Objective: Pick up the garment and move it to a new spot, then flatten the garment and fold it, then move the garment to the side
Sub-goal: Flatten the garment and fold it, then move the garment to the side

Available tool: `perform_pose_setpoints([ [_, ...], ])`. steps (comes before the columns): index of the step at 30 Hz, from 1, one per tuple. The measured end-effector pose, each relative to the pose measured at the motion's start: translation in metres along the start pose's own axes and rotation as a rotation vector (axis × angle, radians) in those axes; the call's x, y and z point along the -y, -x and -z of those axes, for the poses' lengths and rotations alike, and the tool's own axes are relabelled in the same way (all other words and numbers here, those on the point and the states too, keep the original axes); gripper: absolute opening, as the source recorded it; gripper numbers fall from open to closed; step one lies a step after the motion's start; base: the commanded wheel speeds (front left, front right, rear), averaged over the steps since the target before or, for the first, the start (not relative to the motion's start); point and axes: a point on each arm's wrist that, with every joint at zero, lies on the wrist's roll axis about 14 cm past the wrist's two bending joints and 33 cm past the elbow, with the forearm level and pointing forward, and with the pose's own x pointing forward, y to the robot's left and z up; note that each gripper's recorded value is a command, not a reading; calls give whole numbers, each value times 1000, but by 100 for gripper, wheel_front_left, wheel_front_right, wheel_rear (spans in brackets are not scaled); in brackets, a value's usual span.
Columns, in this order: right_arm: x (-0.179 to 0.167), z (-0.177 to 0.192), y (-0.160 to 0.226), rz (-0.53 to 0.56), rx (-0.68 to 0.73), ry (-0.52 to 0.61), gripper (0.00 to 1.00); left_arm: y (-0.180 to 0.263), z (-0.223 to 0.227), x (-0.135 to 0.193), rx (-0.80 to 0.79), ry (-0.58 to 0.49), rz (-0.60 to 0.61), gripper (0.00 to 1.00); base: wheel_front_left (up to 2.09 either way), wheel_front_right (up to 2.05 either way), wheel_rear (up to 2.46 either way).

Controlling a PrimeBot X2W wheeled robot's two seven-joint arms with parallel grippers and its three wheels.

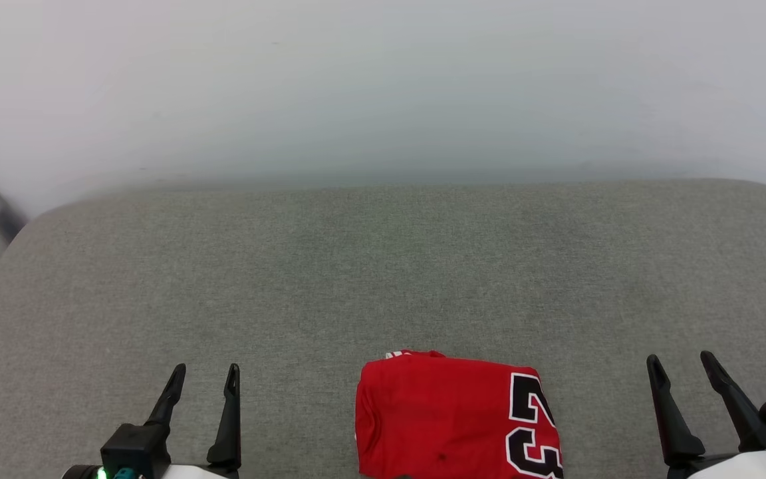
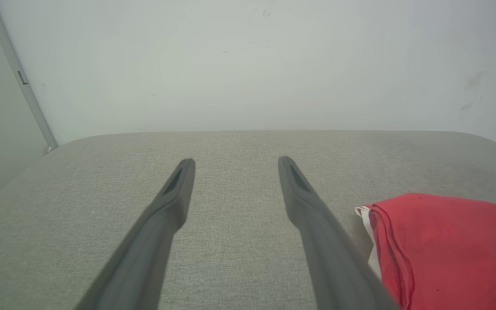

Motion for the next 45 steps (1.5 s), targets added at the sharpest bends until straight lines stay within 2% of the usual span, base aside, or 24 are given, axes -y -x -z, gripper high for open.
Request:
perform_pose_setpoints([
  [9, 6, -3, 0, 27, -1, -15, 100, -6, 2, 1, -4, 18, -3, 100, 0, 0, 0],
  [13, 29, 4, -1, 94, -54, -134, 100, -8, -3, -4, 12, 37, -27, 100, 0, 0, 0],
  [19, 93, 47, 14, 240, -342, -245, 100, -5, -9, -8, 36, 52, -54, 100, 0, 0, 0],
  [24, 109, 106, 42, 290, -693, -361, 100, -2, -12, -16, 54, 51, -80, 100, 0, 0, 0],
  [26, 98, 127, 48, 273, -803, -447, 100, -1, -14, -19, 60, 49, -89, 100, 0, 0, 0],
  [30, 47, 155, 50, 154, -982, -721, 100, 3, -14, -26, 63, 44, -111, 100, 0, 0, 0],
  [37, -19, 160, 25, -92, -1078, -1143, 100, 5, -6, -32, 43, 45, -134, 100, 0, 0, 0],
  [42, -63, 153, -1, -238, -1083, -1319, 100, 1, -5, -34, 38, 37, -133, 100, 0, 0, 0],
  [45, -80, 151, -16, -279, -1078, -1346, 100, -4, -1, -32, 26, 33, -120, 100, 0, 0, 0],
])
